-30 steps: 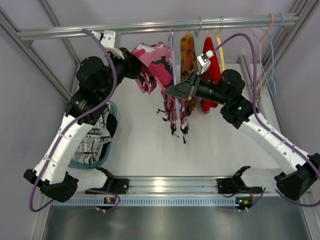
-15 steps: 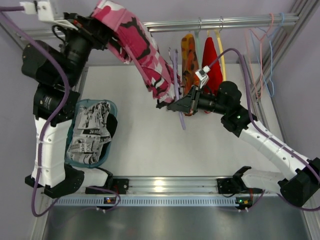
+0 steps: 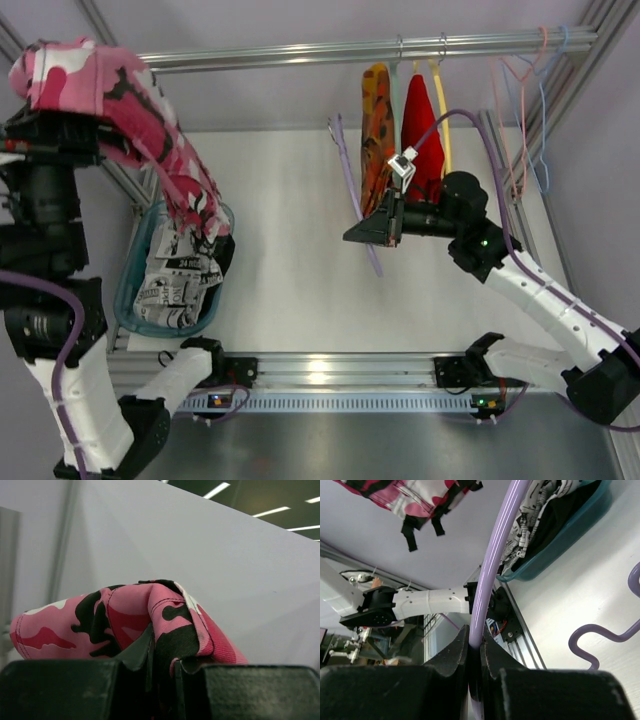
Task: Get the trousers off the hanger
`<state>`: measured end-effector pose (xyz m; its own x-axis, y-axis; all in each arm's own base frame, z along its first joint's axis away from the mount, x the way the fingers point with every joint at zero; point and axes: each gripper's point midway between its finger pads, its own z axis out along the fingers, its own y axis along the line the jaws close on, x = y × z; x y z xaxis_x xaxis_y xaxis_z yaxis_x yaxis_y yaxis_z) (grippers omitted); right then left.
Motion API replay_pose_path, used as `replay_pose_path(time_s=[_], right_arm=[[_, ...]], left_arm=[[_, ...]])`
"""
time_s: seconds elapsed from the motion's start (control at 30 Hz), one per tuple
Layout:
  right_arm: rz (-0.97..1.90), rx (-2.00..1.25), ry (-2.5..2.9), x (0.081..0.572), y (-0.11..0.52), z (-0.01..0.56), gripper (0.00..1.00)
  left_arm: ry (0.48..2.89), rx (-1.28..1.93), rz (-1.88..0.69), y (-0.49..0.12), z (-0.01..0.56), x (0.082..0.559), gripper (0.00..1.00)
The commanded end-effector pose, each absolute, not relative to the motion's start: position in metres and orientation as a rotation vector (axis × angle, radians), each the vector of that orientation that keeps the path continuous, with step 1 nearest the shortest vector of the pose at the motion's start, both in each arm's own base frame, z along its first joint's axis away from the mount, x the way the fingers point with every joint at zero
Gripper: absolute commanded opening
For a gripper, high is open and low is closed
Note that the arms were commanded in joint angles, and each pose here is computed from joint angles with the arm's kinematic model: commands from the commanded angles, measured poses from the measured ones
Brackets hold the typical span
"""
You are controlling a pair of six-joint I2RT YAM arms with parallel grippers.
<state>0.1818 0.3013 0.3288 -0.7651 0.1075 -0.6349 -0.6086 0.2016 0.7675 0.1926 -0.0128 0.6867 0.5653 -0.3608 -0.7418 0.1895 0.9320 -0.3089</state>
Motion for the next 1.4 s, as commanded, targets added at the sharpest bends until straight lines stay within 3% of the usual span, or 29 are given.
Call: replay_pose_path(time_s=[0.0,0.47,0.67,0.83,1.13,1.37], right_arm=[[1.641,-0.616,1.78,0.162,0.296,0.351,0.0],[1.679,-0.802,1.811,0.128,0.285,0.363,0.0],[1.678,-0.84,1.839,0.123,0.282,0.361,0.0],[1.668,-0.848,1.839,0.122,0.282,0.363,0.0],[1.65,-0.906,1.838,0.109,0.272,0.368,0.0],[1.579,-0.939,1.815,0.097,0.252,0.384,0.0]], left_arm=[[0.633,-0.28,-0.159,0.028,0.721,0.103,0.0],[0.838,-0.463,0.546,0.106,0.594,0.021,0.0],[0.995,-0.394,0.733,0.116,0.529,0.032,0.0],[1.184,-0.33,0.727,0.115,0.473,0.094,0.0],[1.408,-0.234,0.414,0.081,0.401,0.231,0.0],[1.758,-0.198,0.368,0.075,0.272,0.293,0.04]])
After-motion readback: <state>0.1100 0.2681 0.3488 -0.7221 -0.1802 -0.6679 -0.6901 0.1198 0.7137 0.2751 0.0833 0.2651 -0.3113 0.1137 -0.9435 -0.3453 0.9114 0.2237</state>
